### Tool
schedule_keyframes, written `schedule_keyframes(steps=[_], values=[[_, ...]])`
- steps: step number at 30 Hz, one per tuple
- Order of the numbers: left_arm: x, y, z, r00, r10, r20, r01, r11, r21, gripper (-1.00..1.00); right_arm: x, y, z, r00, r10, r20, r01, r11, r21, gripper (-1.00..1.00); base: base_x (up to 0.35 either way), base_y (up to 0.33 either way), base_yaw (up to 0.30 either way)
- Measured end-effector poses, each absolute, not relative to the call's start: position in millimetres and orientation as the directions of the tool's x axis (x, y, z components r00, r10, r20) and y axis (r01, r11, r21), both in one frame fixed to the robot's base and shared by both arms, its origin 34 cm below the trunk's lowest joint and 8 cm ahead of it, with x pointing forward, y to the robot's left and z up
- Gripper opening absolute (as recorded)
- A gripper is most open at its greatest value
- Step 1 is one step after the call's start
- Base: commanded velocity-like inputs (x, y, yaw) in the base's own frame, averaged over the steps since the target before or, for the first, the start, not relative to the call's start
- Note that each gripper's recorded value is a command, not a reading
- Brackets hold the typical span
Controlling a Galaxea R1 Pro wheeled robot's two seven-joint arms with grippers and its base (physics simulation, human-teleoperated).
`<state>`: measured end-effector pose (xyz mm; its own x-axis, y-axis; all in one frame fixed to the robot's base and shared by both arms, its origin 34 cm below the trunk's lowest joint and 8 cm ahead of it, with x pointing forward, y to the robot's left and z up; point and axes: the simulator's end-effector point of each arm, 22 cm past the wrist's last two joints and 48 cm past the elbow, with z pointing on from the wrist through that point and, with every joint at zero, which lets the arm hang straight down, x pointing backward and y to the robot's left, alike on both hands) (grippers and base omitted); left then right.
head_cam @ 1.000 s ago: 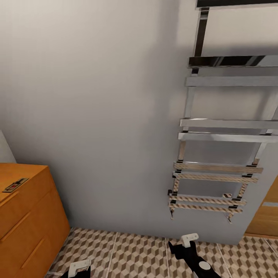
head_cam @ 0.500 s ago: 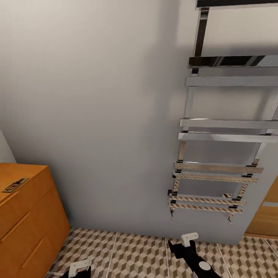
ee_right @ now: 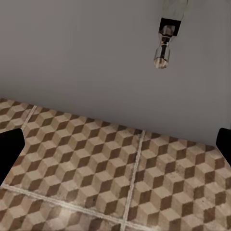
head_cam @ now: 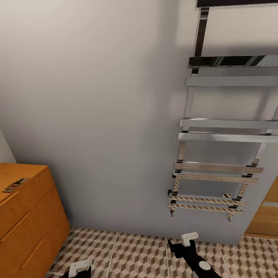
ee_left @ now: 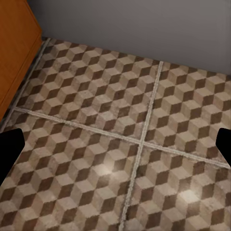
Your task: Take the four mousetraps from the cabinet in the bathroom and place them on the bathroom floor. Make sure all four end up on the same floor surface, and ensure that at least two of them are either under or directly next to the same bathroom sink.
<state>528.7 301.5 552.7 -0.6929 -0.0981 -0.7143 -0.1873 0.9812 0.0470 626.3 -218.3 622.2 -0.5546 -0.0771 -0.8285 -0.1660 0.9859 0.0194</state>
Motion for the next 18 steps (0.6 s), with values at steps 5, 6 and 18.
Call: schedule_keyframes(steps=[5,6,18], values=[[528.8,301.5,552.8,-0.692,-0.098,-0.715,-0.187,0.981,0.047,1.0,626.4,-218.3,622.3,-0.554,-0.078,-0.829,-0.166,0.986,0.018,1.0,0.0,0.0,0.0],[528.8,301.5,552.8,-0.693,-0.098,-0.715,-0.187,0.981,0.047,1.0,626.5,-218.5,622.3,-0.554,-0.078,-0.829,-0.165,0.986,0.018,1.0,0.0,0.0,0.0],[528.9,294.5,552.3,-0.693,-0.103,-0.714,-0.185,0.982,0.038,1.0,626.6,-217.8,622.5,-0.554,-0.077,-0.829,-0.165,0.986,0.018,1.0,0.0,0.0,0.0]])
